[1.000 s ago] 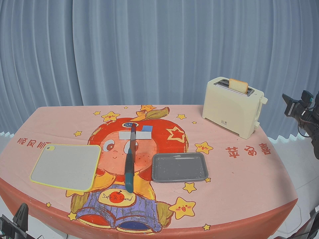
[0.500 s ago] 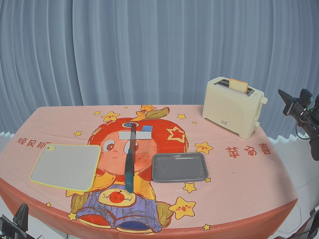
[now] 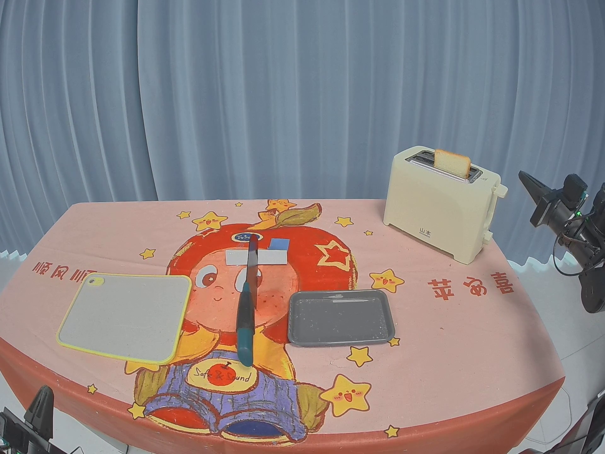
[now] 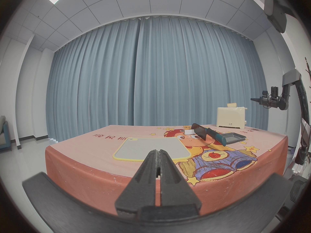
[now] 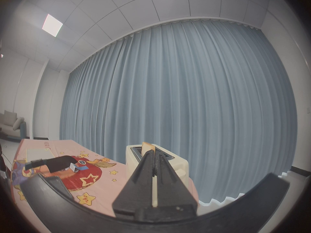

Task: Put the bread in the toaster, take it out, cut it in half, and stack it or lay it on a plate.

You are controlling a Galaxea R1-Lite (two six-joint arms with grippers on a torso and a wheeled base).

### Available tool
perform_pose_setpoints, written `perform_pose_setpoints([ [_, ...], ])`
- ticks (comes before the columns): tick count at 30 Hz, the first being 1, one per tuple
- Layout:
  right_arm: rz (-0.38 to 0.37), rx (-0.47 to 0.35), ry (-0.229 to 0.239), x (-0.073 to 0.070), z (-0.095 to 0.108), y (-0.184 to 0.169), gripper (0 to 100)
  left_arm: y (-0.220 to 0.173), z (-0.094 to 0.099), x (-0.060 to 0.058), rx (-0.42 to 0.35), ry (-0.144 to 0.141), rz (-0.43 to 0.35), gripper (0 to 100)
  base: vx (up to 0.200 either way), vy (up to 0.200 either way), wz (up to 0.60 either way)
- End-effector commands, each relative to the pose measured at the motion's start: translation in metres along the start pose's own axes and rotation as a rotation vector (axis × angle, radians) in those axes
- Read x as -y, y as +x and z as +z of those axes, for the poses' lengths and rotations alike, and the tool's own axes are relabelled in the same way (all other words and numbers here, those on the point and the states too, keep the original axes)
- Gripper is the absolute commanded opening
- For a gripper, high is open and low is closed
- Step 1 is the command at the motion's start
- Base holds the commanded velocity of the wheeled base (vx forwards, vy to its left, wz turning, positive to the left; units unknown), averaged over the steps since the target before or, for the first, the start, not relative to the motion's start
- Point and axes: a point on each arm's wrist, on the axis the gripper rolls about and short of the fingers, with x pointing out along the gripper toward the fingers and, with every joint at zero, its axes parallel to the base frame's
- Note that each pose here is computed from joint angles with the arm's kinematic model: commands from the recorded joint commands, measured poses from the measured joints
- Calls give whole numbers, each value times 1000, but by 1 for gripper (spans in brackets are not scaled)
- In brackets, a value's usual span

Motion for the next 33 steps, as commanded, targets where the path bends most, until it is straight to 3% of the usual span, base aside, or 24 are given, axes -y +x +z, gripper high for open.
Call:
perform_pose_setpoints([
  [1, 0, -44, 0, 4, -18, 6, 0, 0, -5, 0, 0, 0, 0, 0, 0, 0, 0],
  [9, -11, -78, 8, 11, -34, 15, 0, 0, -5, 0, -2, 0, 0, 0, 0, 0, 0],
  [16, -13, -48, 1, 19, -34, 31, 0, 0, -5, 0, -2, 0, 0, 0, 0, 0, 0],
  [23, -56, -48, -2, 27, -47, 47, 0, 0, -5, 0, 0, 0, 0, 0, 0, 0, 0],
  [33, -67, -87, 12, 31, -60, 45, 0, 0, -5, 0, -2, 0, 0, 0, 0, 0, 0],
])
